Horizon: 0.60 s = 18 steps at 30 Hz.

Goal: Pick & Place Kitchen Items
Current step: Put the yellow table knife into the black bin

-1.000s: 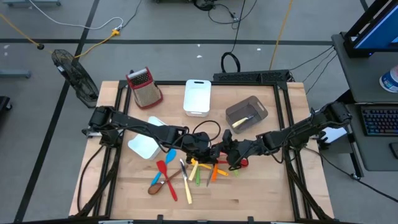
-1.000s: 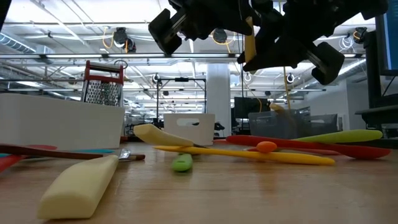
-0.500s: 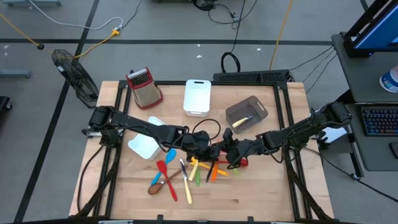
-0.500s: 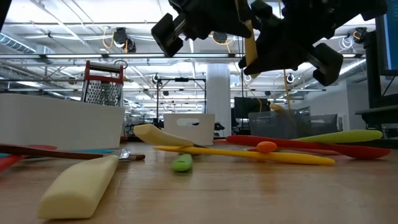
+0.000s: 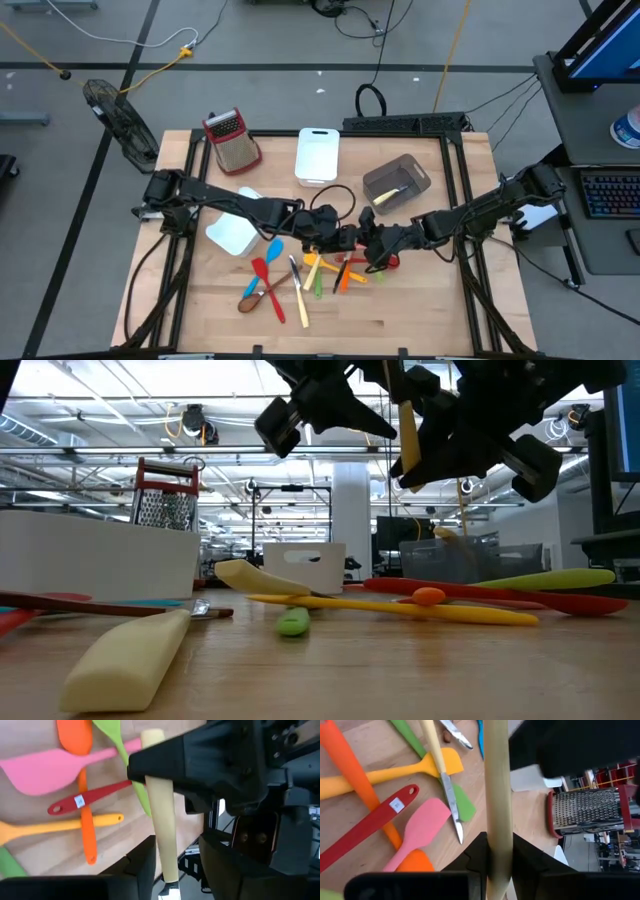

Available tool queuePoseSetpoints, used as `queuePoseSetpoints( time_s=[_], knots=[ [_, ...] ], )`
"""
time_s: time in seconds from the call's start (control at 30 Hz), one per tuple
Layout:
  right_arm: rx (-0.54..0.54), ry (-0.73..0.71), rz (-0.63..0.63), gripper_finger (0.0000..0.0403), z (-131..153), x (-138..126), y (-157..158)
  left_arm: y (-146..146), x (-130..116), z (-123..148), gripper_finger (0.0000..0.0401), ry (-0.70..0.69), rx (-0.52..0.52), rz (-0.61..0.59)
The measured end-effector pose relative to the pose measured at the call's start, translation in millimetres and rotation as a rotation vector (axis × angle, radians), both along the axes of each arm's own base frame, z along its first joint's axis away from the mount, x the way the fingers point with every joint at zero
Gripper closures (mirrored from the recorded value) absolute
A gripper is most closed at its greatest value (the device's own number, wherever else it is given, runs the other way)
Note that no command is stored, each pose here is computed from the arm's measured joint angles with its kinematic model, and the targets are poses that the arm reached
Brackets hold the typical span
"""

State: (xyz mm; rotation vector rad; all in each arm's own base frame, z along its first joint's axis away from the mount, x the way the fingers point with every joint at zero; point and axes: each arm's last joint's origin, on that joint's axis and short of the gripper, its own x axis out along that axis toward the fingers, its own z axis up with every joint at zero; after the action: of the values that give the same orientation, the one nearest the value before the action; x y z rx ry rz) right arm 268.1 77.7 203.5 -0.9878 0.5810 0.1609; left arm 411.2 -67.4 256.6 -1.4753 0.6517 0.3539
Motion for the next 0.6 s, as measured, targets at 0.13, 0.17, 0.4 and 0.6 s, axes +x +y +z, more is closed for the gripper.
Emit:
queuePoseSetpoints(
  time_s=[0.13, 0.17, 0.4, 0.6],
  knots=[
    [-0.015, 0.026, -0.018, 0.0357, -2.3, -1.7, -1.1, 5.7, 0.7, -0.3, 0.0213, -0.005, 0.042, -0.017],
    [-0.012, 0.039, -0.024, 0.0357, -3.5, -2.5, -1.4, 7.9, 0.8, -0.6, 0.0207, -0.003, 0.055, -0.021],
    [0.043, 0.106, -0.086, 0.0357, -7.5, -9.5, -3.7, 27.2, -3.0, -4.2, 0.0174, 0.057, 0.155, -0.055],
    [0.087, 0.159, -0.150, 0.0357, -3.6, -21.9, -8.1, 37.8, -12.7, -3.3, 0.0171, 0.135, 0.214, -0.092]
  ],
)
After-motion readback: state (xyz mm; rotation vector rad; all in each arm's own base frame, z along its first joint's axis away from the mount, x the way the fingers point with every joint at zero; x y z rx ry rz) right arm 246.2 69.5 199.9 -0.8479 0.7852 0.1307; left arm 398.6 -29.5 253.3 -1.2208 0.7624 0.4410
